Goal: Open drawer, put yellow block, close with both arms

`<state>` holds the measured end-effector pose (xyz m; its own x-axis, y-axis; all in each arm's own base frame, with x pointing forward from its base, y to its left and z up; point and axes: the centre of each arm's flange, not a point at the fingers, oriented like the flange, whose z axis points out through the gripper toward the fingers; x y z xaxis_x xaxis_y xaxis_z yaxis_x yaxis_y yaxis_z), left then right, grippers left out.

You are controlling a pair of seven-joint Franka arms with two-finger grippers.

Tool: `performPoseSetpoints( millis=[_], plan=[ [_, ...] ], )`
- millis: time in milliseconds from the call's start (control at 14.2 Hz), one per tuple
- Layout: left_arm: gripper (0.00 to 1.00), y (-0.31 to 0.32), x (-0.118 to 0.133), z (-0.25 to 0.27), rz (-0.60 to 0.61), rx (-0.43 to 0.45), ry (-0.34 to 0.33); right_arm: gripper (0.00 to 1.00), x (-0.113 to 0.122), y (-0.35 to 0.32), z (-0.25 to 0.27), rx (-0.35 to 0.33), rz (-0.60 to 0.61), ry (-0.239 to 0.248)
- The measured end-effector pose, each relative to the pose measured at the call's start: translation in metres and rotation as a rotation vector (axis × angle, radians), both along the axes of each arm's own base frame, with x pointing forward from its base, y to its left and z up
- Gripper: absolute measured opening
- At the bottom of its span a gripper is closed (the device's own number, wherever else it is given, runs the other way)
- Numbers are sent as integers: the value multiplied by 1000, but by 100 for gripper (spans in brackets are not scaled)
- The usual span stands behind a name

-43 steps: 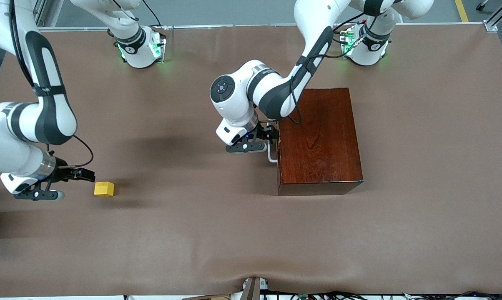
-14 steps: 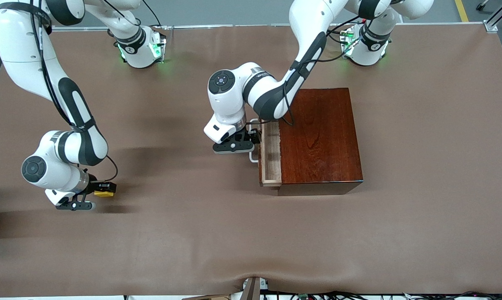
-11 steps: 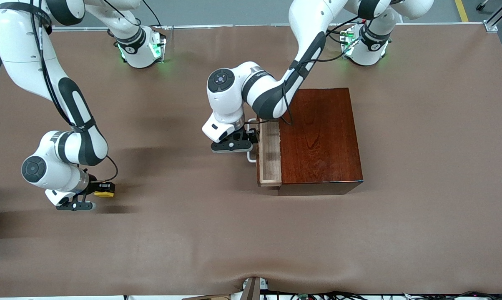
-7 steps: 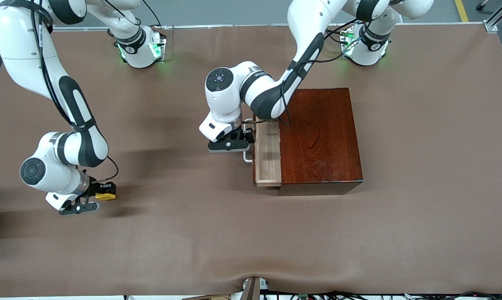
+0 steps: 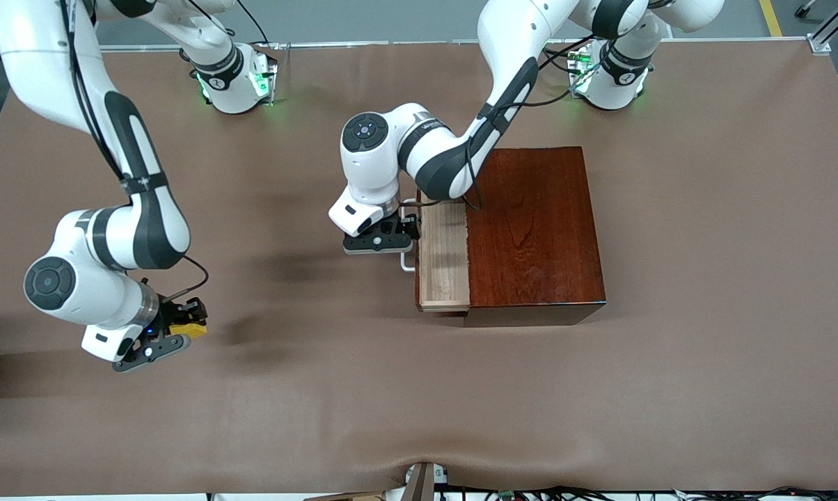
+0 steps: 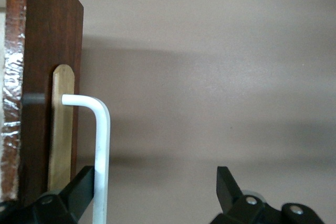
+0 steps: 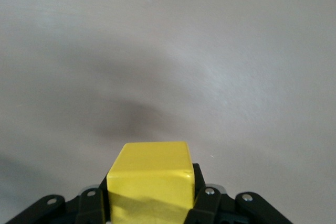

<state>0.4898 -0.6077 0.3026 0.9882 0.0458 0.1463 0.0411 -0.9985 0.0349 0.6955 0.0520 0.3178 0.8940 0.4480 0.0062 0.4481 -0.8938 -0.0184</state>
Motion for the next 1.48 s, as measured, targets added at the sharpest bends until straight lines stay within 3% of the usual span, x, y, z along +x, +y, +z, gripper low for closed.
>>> performPoseSetpoints(
  millis=[211,562,843,1054,1265,1476],
  plan=[
    [100,-9,-1,5,4,-54,-1,56,-1,16,28,17,101,26],
    [100,-13,-2,6,12,-70,-2,56,-3,41,64,61,239,61],
    [100,-17,-1,24,24,-117,4,56,-3,42,73,164,460,38],
    [100,-23,-6,59,27,-168,6,56,-3,44,77,176,645,10],
    [100,-15,-8,97,34,-164,16,56,-2,59,89,177,802,-27],
    [100,20,9,162,81,-164,7,56,-3,66,102,177,940,-51]
  ],
)
